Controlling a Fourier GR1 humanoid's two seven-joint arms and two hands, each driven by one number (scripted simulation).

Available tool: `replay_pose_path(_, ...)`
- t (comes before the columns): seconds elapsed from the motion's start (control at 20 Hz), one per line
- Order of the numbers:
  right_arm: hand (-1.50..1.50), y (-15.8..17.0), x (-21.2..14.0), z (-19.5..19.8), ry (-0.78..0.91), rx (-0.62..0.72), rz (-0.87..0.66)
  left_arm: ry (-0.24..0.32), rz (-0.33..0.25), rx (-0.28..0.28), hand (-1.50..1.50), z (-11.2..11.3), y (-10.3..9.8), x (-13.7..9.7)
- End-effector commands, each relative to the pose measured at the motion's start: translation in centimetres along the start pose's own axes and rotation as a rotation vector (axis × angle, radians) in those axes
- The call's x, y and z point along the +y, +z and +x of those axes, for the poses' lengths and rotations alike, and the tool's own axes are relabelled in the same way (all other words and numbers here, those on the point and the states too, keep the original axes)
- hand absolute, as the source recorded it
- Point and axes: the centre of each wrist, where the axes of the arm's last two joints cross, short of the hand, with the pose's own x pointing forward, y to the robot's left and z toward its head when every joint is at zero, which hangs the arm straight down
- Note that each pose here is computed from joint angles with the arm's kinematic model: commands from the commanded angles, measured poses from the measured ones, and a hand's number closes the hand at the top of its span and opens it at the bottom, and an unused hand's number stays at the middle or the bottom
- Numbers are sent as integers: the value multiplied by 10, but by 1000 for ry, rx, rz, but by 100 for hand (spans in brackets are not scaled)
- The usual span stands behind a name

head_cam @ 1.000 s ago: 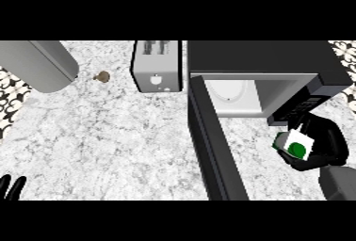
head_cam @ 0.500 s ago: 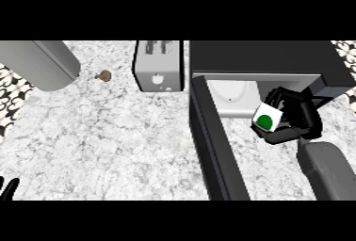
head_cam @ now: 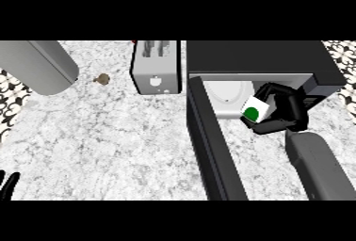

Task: Pick up the milk, place it into the microwave and close the microwave

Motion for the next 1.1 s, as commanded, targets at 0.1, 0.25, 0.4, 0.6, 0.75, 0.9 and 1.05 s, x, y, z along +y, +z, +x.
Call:
replay_pose_path(0.1, 150, -74, 28, 20, 52, 47, 27, 4, -40, 5, -150, -7, -10, 1)
replay_pose_path(0.25, 150, -68, 35, 16, 105, 21, 17, 12, -56, -9, -150, -8, -14, 3)
replay_pose_path(0.4, 150, -67, 23, 17, 157, 19, -13, 26, -65, -13, -150, -5, -11, 5)
replay_pose_path(0.6, 150, -70, 34, 22, 246, -12, -47, 28, -96, -9, -150, -13, -19, 1)
replay_pose_path(0.75, 150, -65, 13, 24, 293, -4, -74, 41, -122, -24, -150, -9, -23, -3)
replay_pose_path(0.9, 150, -57, 22, 17, 288, 7, -122, 30, -114, -24, -150, -11, -30, -3)
replay_pose_path(1.05, 150, -49, 13, 14, 327, 1, -255, 28, -137, -21, -150, -14, -31, -4)
